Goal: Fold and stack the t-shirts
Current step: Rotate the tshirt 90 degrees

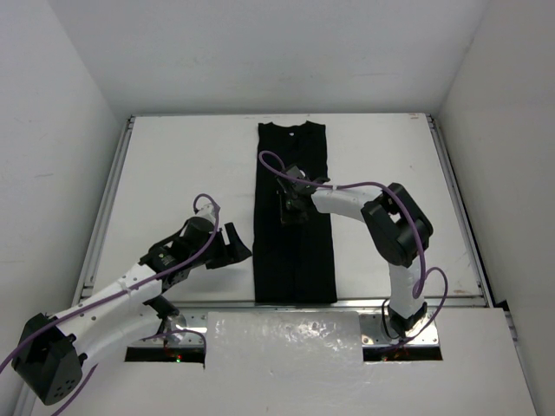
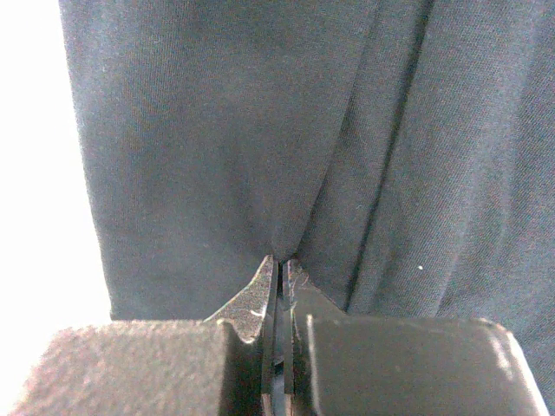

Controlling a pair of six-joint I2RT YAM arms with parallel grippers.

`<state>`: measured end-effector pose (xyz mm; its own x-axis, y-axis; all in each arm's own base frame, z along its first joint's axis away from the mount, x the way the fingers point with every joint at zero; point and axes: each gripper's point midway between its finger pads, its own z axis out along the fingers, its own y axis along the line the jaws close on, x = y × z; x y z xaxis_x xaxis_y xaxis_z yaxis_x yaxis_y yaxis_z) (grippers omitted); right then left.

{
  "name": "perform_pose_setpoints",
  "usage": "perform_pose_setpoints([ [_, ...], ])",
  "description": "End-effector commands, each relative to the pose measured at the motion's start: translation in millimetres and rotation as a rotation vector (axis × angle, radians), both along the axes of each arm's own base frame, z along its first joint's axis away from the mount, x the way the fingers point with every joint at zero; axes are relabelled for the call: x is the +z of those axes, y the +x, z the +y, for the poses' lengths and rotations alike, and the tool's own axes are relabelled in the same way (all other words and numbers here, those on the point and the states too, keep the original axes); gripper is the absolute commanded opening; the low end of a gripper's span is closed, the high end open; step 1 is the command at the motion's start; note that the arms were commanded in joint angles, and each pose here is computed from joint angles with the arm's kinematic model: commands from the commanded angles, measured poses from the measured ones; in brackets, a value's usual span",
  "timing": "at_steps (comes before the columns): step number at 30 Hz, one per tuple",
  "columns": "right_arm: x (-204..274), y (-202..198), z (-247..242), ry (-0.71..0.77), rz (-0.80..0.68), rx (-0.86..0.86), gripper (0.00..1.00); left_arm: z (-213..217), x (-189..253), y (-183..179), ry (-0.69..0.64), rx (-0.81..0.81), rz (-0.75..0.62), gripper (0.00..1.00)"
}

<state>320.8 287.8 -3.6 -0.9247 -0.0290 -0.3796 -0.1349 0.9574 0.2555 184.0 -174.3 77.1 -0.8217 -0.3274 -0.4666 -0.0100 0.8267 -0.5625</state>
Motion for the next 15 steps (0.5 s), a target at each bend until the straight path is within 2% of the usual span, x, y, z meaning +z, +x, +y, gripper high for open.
perform_pose_setpoints([
  [1,33.9,14.2,10.8,0.045,-0.082,-0.009,0.0,-7.5,11.4,4.8,-0.03,-0.026,-0.053,0.68],
  [9,56.5,16.2,4.7,0.047,-0.122,-0.012,0.0,-6.8,11.6,4.9,-0.029,-0.022,-0.051,0.68],
  [15,50.6,17.3,-3.6,0.013,-0.103,-0.023,0.0,-7.1,13.5,4.8,-0.033,-0.023,-0.056,0.68],
])
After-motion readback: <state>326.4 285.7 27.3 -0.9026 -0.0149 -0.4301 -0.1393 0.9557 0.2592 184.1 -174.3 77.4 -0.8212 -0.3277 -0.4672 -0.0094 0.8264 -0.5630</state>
